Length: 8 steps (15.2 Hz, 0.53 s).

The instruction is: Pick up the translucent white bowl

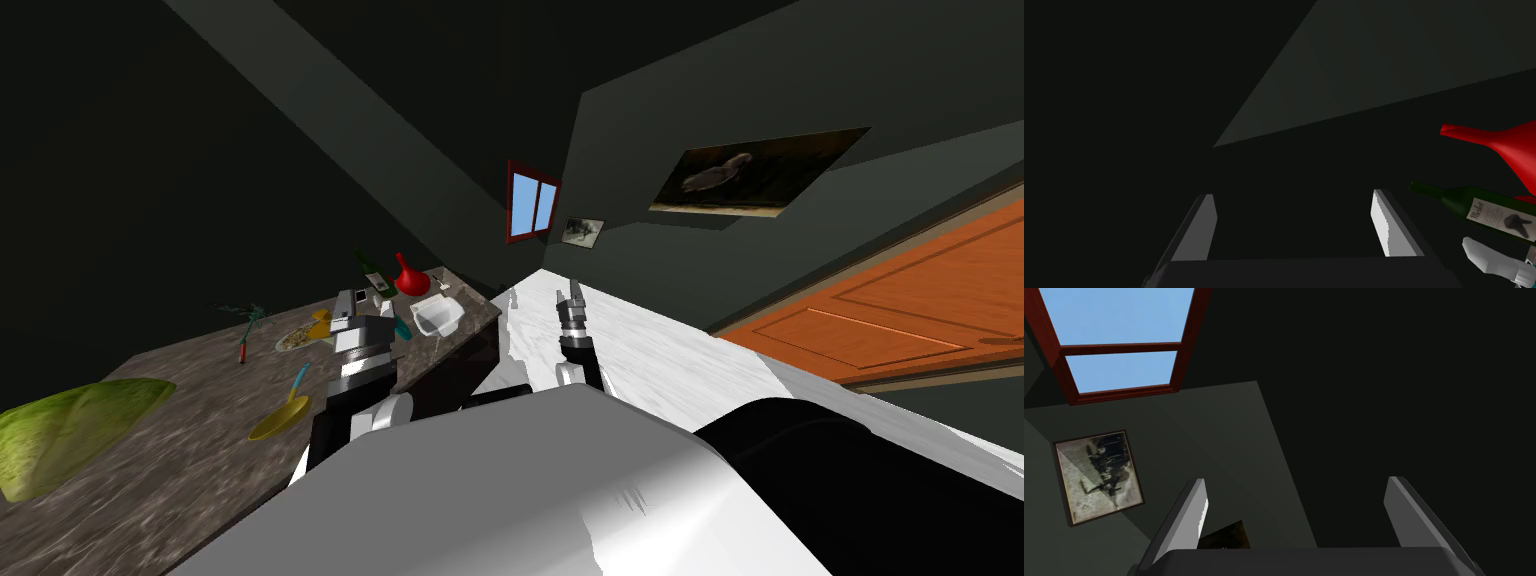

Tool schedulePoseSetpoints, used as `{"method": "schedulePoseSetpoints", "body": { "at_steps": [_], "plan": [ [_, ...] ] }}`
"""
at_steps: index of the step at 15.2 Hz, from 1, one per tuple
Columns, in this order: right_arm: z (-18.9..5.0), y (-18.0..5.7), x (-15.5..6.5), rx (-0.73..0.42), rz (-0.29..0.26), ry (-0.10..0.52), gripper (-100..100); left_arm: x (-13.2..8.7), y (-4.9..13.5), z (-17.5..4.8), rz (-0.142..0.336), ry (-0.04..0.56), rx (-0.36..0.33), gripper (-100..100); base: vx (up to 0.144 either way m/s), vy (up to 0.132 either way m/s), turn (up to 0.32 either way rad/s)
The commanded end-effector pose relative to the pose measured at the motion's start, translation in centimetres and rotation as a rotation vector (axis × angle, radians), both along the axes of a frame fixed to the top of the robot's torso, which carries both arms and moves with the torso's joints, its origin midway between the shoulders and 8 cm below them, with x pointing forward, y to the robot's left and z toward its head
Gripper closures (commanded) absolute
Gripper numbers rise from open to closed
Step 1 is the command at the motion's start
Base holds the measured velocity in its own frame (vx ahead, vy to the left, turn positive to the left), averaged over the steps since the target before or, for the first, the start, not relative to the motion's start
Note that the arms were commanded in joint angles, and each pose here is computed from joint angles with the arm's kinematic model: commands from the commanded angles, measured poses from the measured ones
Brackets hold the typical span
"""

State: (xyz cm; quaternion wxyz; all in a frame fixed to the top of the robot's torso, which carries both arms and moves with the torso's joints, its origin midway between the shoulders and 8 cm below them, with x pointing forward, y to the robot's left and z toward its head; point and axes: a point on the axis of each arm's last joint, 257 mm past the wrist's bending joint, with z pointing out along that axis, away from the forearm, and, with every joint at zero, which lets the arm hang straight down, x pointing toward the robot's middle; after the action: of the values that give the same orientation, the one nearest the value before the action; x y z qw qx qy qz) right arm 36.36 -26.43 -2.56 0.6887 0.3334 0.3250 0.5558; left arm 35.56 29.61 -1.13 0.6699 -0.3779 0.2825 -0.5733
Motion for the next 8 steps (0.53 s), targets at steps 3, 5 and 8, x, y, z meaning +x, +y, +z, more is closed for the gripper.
{"method": "schedulePoseSetpoints", "body": {
  "at_steps": [3,5,8],
  "plan": [
    [0.0,0.0,0.0,0.000,0.000,0.000,0,0.3,0.1,-0.7,-0.032,0.044,0.055,-100,0.002,-0.023,-0.008],
    [0.0,0.0,0.0,0.000,0.000,0.000,0,0.5,0.3,-1.2,-0.043,0.070,0.074,-100,0.014,-0.029,-0.009],
    [0.0,0.0,0.0,0.000,0.000,0.000,0,0.6,0.8,-1.8,-0.051,0.100,0.089,-100,0.027,-0.033,-0.012]
  ]
}}
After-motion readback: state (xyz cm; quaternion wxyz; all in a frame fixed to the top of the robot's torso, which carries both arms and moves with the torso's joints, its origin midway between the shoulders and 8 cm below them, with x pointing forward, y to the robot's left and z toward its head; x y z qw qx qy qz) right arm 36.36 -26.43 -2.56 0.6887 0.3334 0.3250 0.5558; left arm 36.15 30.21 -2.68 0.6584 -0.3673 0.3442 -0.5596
